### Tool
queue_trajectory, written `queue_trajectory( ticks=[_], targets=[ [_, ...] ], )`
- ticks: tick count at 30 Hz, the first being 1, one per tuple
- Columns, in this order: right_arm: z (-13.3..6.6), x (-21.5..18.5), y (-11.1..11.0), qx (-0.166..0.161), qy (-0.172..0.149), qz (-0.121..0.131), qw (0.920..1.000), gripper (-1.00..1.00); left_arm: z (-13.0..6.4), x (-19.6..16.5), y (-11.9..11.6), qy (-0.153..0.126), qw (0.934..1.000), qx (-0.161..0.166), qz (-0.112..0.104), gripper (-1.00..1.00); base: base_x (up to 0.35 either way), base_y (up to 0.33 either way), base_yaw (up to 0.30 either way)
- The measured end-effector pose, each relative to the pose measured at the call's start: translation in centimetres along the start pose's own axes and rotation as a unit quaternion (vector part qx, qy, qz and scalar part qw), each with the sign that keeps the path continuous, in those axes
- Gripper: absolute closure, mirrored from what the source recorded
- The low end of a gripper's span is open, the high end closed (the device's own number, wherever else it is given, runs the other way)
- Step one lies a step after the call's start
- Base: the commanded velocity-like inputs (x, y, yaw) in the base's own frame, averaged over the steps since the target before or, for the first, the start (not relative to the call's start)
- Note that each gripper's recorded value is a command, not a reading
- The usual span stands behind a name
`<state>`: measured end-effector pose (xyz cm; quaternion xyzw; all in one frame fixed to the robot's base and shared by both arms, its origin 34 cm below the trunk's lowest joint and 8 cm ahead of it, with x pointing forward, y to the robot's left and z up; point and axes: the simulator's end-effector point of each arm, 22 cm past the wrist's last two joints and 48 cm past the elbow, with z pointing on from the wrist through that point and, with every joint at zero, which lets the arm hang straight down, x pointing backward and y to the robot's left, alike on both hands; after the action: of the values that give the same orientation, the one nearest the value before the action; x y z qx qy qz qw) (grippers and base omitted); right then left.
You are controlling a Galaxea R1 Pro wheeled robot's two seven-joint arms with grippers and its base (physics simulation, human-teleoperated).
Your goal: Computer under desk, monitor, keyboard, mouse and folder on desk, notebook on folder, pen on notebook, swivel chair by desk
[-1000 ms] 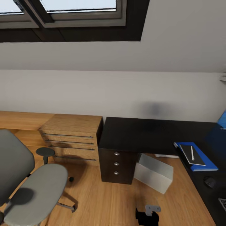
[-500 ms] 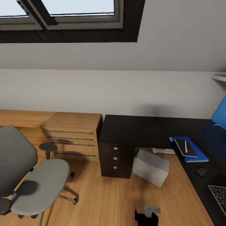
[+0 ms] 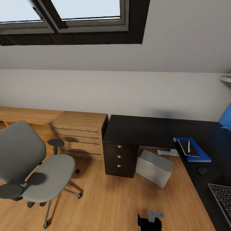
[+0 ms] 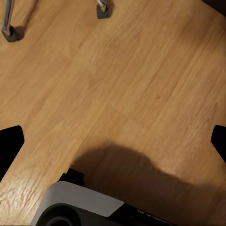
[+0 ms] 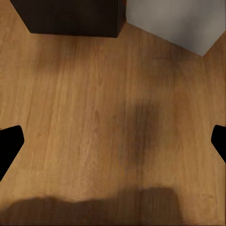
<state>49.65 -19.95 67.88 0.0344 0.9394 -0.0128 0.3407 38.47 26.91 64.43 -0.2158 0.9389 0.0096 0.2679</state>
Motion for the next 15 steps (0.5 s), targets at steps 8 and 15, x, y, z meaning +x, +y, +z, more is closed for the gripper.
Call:
queue_trajectory(
  ticks=[8,15],
  targets=[
    [0.01,0.00,-0.01,0.000,0.000,0.000,1.0000,-1.00,0.01,-0.01,0.02,0.000,1.0000,0.000,0.000,-1.00,-0.307,-0.016,0.008],
    [0.01,0.01,-0.02,0.000,0.000,0.000,1.0000,-1.00,0.01,-0.01,0.02,0.000,1.0000,0.000,0.000,-1.00,-0.324,-0.002,0.001]
  ],
)
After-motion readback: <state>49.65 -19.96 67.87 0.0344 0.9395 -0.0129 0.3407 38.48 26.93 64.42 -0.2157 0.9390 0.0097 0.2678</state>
